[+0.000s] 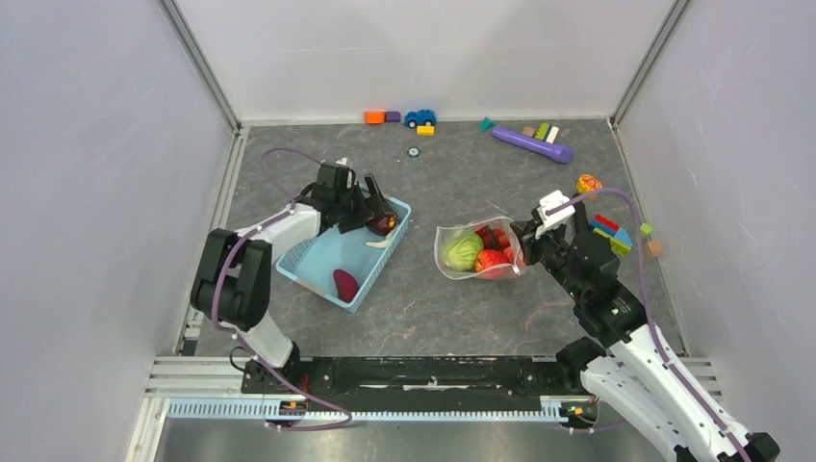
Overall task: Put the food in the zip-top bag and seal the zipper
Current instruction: Pick up the fake fruit from the bin, then place the fake fruit in the zipper food storage bag.
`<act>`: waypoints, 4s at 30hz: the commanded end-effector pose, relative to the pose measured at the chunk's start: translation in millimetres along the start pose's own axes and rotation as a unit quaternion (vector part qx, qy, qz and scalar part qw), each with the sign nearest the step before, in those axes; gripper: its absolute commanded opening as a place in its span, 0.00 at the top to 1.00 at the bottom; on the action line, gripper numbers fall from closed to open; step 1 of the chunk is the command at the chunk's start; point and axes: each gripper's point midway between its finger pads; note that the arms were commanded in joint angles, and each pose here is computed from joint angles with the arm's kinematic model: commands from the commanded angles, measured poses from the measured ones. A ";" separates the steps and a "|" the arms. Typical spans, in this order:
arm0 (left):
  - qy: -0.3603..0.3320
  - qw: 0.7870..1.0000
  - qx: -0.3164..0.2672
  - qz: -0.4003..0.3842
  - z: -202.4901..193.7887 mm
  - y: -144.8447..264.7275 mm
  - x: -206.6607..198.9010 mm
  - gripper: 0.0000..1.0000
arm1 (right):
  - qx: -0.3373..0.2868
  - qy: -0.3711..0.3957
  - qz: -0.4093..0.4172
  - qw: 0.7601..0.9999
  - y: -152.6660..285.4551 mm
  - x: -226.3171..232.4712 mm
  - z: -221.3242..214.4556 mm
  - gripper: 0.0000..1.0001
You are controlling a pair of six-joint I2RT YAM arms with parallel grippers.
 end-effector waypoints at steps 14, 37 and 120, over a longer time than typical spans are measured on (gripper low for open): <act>0.065 0.997 0.029 0.014 -20.0 -23.2 11.0 0.00 | -0.055 0.006 0.000 0.998 8.8 -5.3 37.8 1.00; 0.079 0.991 0.068 0.086 -47.9 -50.4 37.6 0.18 | -0.072 0.001 0.023 0.997 7.2 5.6 34.0 1.00; -0.423 0.879 0.076 -0.205 -179.7 46.9 -232.5 0.41 | 0.020 -0.100 0.066 0.993 -6.2 17.6 55.4 1.00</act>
Point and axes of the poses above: each gripper's point midway between its finger pads, its own y axis back along the fingers, its own x axis along the line the jaws close on, z = x × y, and after that the axes turned 10 degrees about y, right-handed
